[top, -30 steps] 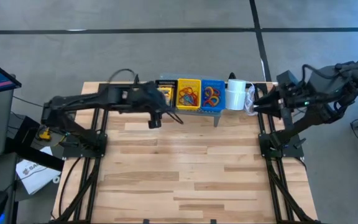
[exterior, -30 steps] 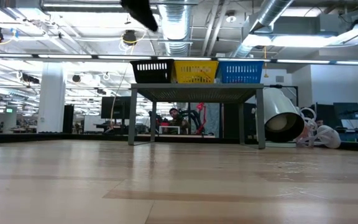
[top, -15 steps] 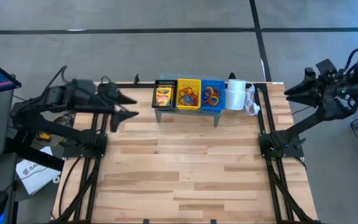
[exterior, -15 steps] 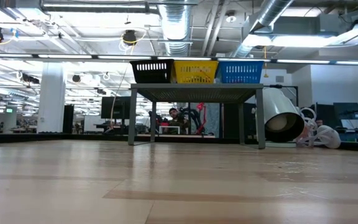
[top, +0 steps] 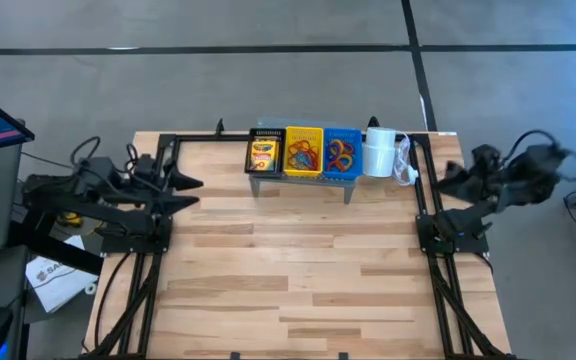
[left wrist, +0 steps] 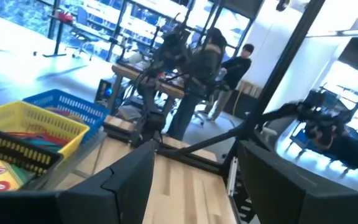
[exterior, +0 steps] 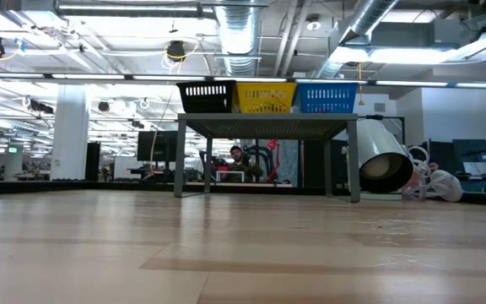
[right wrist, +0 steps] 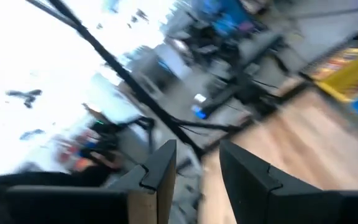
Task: Pick & Place Office Desk Supplies
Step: Return to Home Position
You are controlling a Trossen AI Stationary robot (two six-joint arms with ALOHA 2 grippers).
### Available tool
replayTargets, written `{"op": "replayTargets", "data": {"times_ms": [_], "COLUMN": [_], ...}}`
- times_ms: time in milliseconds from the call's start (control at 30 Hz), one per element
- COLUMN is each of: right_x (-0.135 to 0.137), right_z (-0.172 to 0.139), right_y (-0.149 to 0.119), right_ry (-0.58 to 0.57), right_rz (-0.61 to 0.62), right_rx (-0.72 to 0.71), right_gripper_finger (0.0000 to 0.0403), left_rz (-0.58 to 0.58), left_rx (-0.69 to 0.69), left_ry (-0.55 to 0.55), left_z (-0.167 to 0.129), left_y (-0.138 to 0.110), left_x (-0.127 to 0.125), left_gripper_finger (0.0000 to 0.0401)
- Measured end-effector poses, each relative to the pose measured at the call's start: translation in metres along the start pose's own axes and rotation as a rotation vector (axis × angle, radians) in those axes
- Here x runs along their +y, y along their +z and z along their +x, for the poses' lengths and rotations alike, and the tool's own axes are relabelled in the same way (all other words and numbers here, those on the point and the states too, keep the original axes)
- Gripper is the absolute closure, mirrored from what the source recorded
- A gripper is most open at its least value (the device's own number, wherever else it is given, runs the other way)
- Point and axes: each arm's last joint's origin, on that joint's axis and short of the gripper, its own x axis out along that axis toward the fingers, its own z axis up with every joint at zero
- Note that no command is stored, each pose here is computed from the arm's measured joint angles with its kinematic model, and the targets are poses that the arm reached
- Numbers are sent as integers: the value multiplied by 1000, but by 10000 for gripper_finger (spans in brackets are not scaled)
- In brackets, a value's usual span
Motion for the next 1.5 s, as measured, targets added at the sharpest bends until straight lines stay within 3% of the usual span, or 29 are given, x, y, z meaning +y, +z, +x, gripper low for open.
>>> {"op": "replayTargets", "data": {"times_ms": [133, 300, 567, 833, 1167, 1500], "right_x": [-21, -38, -41, -50, -73, -87], "right_z": [13, 28, 35, 41, 64, 76], "right_y": [-32, -57, -65, -77, -113, -134], "right_ry": [125, 107, 144, 99, 53, 93], "right_rz": [18, -11, -113, -156, -86, -68], "right_rx": [-68, -33, -13, 38, 76, 57], "right_gripper_finger": [282, 282, 282, 282, 282, 282], "left_rz": [-2, 14, 73, 75, 65, 71], "left_rx": [0, 46, 110, 112, 73, 103], "left_ry": [-22, -26, -39, -38, -53, -51], "left_z": [3, 8, 16, 17, 8, 5], "left_y": [-11, -27, -62, -95, -120, -140], "left_x": [2, 4, 11, 24, 36, 45], "left_gripper_finger": [176, 189, 220, 228, 230, 233]}}
